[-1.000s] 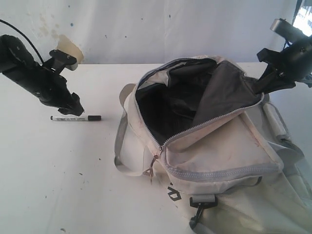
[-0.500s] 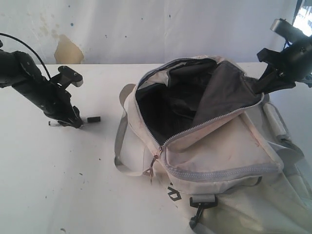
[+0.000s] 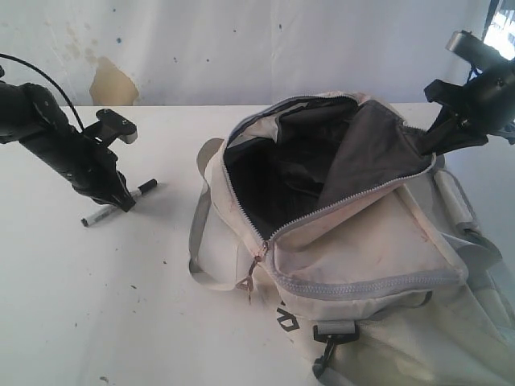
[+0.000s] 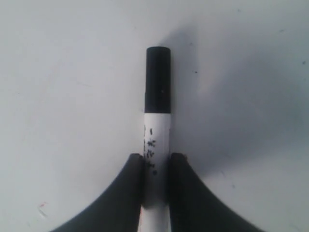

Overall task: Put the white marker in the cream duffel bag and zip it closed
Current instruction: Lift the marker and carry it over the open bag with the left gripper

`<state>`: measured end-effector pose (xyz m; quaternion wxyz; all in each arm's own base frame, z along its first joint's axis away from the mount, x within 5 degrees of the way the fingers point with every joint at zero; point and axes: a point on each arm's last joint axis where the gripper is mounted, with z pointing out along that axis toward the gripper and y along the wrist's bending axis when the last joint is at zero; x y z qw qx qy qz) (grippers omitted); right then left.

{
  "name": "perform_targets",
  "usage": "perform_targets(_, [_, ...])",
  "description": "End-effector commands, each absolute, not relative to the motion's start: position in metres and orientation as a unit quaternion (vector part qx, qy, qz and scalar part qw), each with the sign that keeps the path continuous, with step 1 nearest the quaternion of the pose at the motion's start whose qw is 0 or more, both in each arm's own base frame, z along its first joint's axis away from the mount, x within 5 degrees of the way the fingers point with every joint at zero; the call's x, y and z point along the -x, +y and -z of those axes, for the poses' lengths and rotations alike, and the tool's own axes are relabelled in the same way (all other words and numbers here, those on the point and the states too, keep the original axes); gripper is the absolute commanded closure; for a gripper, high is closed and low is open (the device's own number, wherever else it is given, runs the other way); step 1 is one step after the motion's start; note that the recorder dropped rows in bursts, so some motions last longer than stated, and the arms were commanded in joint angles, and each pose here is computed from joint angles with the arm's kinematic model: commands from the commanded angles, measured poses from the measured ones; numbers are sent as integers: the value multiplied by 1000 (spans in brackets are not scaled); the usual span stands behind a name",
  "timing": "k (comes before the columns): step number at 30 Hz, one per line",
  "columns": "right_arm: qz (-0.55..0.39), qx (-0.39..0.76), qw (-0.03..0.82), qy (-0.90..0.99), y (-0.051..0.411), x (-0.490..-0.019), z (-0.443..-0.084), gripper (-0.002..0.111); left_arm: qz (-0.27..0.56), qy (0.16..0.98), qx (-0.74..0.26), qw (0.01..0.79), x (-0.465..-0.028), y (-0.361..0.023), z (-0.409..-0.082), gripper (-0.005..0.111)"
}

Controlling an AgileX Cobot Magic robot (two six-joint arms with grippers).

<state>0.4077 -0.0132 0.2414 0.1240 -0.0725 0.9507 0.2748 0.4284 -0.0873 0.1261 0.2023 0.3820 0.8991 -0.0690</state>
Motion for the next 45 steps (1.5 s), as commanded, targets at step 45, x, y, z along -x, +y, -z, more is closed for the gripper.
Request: perform_targets(45, [-267, 65, 126, 953, -19, -411, -235, 108, 372, 837, -271, 296, -395, -195, -255, 107])
